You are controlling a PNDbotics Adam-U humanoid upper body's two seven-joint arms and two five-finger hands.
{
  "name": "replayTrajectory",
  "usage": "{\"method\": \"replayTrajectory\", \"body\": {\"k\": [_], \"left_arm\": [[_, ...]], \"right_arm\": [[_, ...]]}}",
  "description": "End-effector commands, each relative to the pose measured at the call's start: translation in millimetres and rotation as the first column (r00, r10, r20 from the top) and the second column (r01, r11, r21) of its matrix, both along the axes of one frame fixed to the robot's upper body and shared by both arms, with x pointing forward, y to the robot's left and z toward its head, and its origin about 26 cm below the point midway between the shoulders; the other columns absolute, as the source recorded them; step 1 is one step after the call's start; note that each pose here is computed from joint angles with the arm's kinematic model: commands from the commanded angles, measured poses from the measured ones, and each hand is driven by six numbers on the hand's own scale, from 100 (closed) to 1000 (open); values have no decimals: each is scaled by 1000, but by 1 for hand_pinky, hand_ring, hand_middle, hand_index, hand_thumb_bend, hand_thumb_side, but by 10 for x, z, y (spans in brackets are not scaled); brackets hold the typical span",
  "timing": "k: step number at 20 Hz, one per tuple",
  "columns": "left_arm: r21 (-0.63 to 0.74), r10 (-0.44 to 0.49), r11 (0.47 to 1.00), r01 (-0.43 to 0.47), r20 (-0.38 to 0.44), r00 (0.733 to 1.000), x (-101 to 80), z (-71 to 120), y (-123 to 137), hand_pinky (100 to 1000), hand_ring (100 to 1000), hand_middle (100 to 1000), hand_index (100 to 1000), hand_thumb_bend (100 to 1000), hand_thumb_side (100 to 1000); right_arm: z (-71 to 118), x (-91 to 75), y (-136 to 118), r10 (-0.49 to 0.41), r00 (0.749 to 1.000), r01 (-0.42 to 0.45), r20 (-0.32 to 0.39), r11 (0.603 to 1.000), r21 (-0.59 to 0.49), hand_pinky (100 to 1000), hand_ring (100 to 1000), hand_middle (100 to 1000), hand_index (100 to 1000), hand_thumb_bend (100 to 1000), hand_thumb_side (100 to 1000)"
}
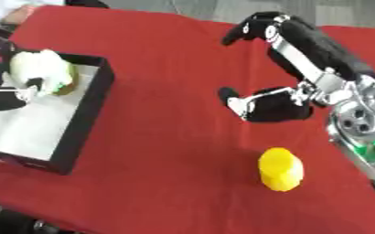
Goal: Pick up the objects with one hand, pass them to the other hand, and then place them into the box on the other side of the table.
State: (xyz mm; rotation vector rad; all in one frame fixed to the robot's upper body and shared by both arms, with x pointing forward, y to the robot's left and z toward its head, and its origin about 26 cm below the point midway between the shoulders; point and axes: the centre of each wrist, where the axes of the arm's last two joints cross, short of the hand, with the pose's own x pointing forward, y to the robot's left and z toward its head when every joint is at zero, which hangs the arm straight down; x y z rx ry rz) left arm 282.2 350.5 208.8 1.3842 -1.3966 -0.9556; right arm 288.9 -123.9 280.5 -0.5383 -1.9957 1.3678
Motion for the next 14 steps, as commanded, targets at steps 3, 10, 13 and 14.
{"method": "replayTrajectory", "body": {"k": [3, 10, 13, 14], "left_arm": [[70, 82, 994, -78, -52, 995, 11, 65, 90, 825, 800, 694, 793, 335, 229], [118, 156, 983, -143, -109, 982, 10, 58, 114, 855, 842, 754, 863, 384, 687], [125, 169, 980, -155, -107, 980, 2, 68, 108, 853, 843, 752, 862, 390, 682], [126, 171, 979, -157, -105, 980, -1, 74, 105, 851, 842, 751, 860, 384, 667]], "right_arm": [[84, -7, -52, -16, 999, 16, 32, 1000, 3, 894, 848, 772, 769, 359, 100], [76, -6, -56, -21, 999, 21, 29, 1000, -5, 894, 848, 771, 769, 364, 100], [76, -5, -59, -23, 999, 23, 28, 1000, -7, 894, 848, 770, 769, 365, 100], [76, -5, -59, -23, 999, 23, 28, 1000, -8, 894, 847, 770, 769, 365, 100]]}}
